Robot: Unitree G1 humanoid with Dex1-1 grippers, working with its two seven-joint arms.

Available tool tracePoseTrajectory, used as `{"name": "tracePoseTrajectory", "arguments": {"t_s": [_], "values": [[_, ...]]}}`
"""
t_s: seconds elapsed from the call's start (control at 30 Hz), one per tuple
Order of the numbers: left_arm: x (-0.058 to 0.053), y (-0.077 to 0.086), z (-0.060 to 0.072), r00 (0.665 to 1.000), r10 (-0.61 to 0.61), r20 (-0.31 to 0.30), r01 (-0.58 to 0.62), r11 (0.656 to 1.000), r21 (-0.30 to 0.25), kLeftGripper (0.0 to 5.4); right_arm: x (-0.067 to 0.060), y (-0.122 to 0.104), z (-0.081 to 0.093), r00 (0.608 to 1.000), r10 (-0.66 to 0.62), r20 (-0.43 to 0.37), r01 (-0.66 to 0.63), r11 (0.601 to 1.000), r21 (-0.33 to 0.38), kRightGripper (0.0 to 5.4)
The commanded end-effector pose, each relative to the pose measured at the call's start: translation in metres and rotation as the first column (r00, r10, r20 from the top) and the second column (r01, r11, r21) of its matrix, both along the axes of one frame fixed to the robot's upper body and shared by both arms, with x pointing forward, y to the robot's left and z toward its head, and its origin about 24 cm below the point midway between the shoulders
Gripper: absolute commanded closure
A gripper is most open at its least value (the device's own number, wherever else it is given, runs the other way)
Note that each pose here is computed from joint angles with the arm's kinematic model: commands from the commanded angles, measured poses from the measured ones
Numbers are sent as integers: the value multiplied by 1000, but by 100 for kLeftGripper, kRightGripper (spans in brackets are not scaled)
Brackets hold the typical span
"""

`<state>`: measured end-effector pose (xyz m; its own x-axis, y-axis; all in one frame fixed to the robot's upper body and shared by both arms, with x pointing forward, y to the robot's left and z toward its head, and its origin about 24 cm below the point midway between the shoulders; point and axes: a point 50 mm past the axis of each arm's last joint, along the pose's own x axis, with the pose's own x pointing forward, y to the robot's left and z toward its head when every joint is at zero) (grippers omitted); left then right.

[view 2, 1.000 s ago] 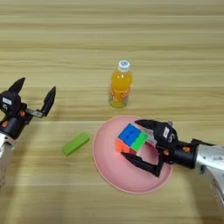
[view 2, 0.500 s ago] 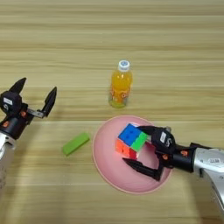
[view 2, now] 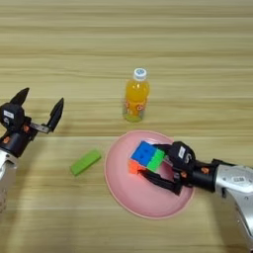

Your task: Move the objects on the table

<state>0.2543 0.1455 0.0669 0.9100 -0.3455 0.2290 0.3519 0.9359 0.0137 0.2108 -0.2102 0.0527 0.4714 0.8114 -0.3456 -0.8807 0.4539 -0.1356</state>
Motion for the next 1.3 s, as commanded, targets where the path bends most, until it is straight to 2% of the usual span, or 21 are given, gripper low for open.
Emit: {"name": "tracePoseTrajectory", "arguments": {"t_s": [0.03, 0.2, 0.6, 0.8, 1.07, 1.3], "values": [[0, 2, 0, 1000, -3, 1, 3, 1000, 2, 0, 3, 1, 3, 1000, -1, 15, 1, 1000, 6, 205], [0, 2, 0, 1000, -4, 2, 4, 1000, 3, 0, 4, 2, 8, 999, 1, 37, -2, 1000, 24, 206], [1, 2, 2, 1000, -8, 12, 8, 1000, 6, 0, 17, 11, 39, 989, 14, 144, -29, 994, 105, 206], [0, 0, 7, 998, -34, 45, 34, 999, -8, 0, 22, 19, 54, 981, 40, 188, -66, 989, 130, 206], [0, -1, 9, 997, -40, 61, 41, 999, -22, 0, 30, 47, 68, 966, 123, 228, -165, 971, 172, 206], [1, -2, 11, 996, -39, 77, 41, 999, -35, 0, 50, 78, 67, 969, 101, 227, -145, 972, 186, 206]]}}
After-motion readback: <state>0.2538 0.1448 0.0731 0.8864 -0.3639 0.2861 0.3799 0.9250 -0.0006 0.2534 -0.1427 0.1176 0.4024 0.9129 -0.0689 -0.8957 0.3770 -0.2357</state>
